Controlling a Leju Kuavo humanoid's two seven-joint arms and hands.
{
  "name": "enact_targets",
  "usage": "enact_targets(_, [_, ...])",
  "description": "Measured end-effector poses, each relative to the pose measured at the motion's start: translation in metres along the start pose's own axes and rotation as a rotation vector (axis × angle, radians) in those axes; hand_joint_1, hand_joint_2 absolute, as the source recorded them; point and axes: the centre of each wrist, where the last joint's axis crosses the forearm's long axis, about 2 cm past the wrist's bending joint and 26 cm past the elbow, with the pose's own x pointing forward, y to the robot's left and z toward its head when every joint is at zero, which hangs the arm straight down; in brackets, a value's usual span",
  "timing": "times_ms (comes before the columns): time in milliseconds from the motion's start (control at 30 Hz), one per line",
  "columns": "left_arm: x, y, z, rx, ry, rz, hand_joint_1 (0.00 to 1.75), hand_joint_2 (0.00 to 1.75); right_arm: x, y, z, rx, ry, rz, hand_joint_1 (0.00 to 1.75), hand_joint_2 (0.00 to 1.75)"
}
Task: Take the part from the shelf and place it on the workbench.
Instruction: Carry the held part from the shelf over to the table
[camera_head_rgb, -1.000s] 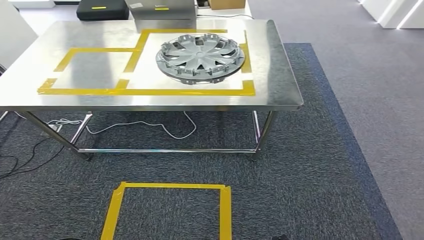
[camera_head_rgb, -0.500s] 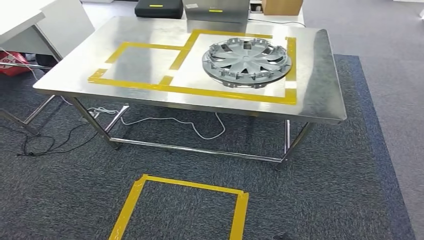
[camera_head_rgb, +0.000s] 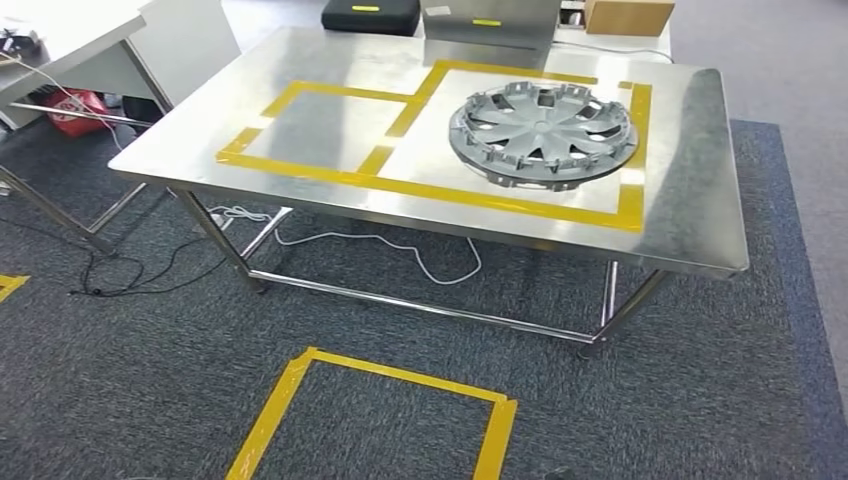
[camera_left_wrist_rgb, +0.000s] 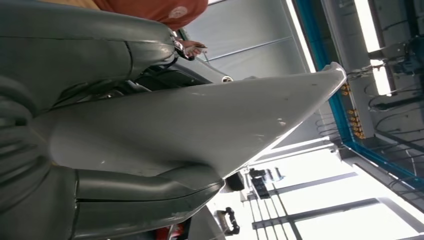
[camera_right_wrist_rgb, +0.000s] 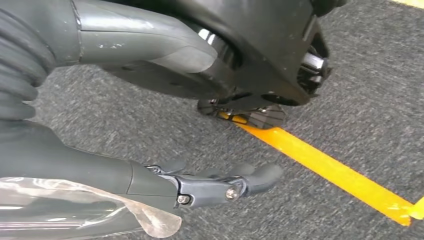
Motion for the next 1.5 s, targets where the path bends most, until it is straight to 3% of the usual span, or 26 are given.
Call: enact_targets(1500, [-0.002,0.004,0.003,-0.038,0.029,0.014,1.75,1.75,-0.005,0.003,0.005,-0.022,0.02,-0.036,0.0,1.75])
